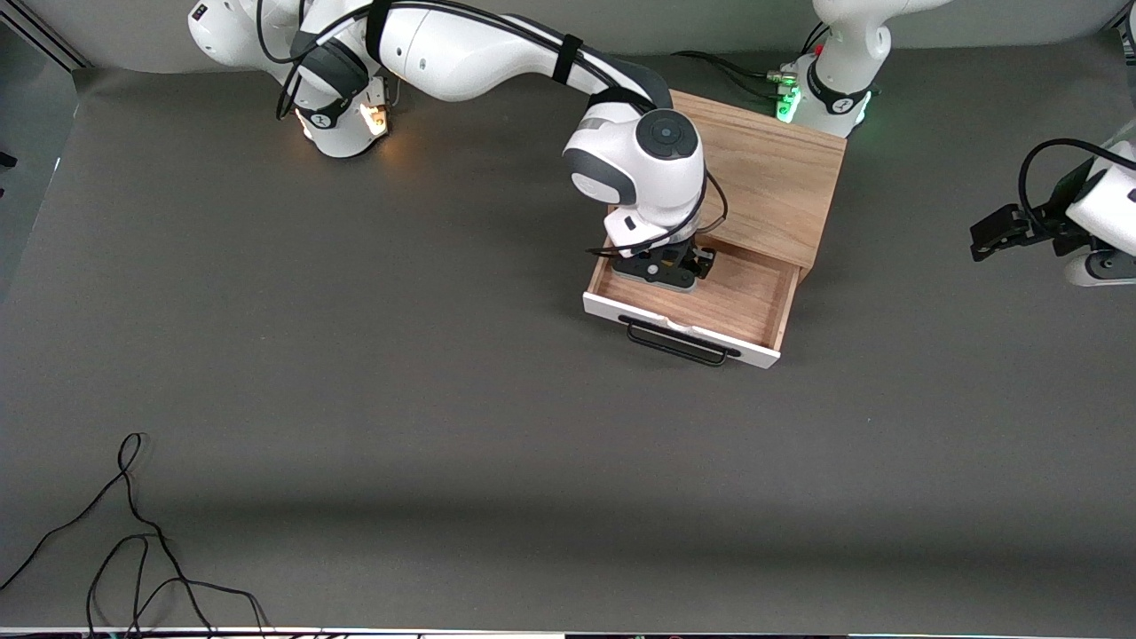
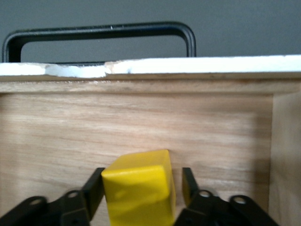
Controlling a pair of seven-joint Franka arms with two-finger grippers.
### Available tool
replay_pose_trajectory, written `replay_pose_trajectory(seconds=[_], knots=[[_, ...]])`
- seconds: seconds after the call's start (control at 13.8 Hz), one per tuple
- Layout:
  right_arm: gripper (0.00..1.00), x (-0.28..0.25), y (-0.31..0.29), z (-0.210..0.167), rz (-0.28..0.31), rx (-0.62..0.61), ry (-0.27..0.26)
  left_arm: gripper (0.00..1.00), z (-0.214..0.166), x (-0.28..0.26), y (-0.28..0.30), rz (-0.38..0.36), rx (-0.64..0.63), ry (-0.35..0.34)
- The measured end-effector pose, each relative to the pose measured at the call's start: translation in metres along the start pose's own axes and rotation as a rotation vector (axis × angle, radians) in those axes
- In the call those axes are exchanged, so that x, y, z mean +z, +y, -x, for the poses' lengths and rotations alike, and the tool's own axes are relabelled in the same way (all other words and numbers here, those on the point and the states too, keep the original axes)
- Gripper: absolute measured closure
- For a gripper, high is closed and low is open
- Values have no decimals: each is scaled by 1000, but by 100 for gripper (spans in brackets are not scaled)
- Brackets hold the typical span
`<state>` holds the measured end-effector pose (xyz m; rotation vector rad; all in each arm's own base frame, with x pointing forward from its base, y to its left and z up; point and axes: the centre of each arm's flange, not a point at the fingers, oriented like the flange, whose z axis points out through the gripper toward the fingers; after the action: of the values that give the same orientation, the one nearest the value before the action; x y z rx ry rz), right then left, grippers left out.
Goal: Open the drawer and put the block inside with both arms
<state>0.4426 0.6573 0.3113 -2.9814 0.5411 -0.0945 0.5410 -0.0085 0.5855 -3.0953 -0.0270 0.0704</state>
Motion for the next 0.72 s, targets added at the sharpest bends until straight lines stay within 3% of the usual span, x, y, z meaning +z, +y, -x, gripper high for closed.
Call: replay_pose_trajectory(seconds=[0.14,0.51,0.72], knots=[[2,0,-1,3,3,-13,18,0,-2,-1,2,6,7,4],[0,-17,-3,-5,-14,-4,33,0,-5,-3,6,7,14,9],[0,-72,6,-44,-22,42,63,0,-6,-7,5,9,13,18]])
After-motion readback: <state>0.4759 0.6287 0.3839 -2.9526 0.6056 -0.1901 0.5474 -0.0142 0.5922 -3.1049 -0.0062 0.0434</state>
